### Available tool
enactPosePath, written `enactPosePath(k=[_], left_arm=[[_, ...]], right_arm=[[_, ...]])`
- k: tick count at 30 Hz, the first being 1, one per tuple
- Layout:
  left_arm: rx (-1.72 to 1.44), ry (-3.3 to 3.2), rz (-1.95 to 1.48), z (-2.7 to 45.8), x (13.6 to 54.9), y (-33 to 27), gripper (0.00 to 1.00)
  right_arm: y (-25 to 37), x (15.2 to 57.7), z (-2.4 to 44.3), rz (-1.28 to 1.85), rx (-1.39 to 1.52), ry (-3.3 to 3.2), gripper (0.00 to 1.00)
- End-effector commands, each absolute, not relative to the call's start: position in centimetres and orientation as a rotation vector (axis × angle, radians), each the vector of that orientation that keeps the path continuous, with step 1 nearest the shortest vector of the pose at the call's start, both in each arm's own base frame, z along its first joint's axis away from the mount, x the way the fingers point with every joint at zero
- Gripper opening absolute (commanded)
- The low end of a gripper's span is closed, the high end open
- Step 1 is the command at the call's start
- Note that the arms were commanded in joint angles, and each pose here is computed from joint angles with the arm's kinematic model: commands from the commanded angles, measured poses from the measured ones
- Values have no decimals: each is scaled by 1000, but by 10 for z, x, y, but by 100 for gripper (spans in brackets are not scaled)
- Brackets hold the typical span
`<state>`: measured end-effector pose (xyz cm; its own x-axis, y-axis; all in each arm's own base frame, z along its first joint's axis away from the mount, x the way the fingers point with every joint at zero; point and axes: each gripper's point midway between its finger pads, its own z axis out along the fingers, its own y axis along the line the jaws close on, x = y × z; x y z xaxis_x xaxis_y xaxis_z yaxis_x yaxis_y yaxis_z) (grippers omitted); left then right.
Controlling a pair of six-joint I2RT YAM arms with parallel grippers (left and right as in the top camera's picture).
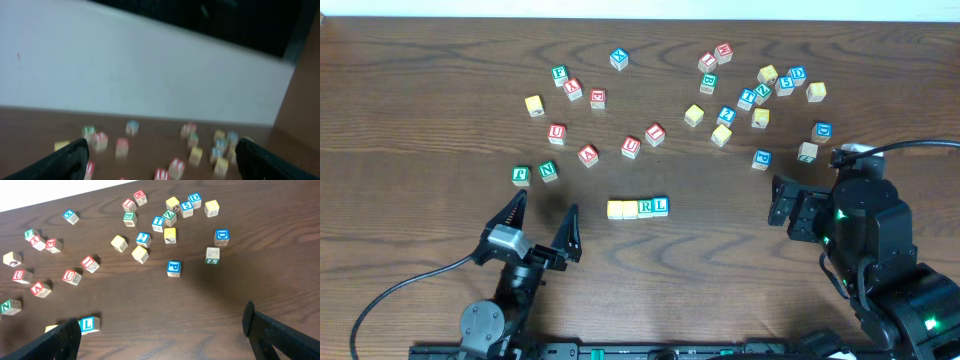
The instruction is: Spell out CORL
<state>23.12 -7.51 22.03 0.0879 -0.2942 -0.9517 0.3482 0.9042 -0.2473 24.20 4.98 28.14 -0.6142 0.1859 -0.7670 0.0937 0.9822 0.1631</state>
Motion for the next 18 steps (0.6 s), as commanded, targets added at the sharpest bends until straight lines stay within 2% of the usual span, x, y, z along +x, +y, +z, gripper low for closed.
enactPosePath(k=[1, 6, 18], left_arm=[[88, 1436, -493, 212, 231, -77, 92], [20, 1720, -433, 143, 236, -61, 92], [-83, 1715, -344, 142, 242, -32, 92]], right_arm=[[49, 242, 286, 132, 191, 2226, 99], [49, 242, 286, 132, 191, 2225, 99], [49, 242, 286, 132, 191, 2226, 99]])
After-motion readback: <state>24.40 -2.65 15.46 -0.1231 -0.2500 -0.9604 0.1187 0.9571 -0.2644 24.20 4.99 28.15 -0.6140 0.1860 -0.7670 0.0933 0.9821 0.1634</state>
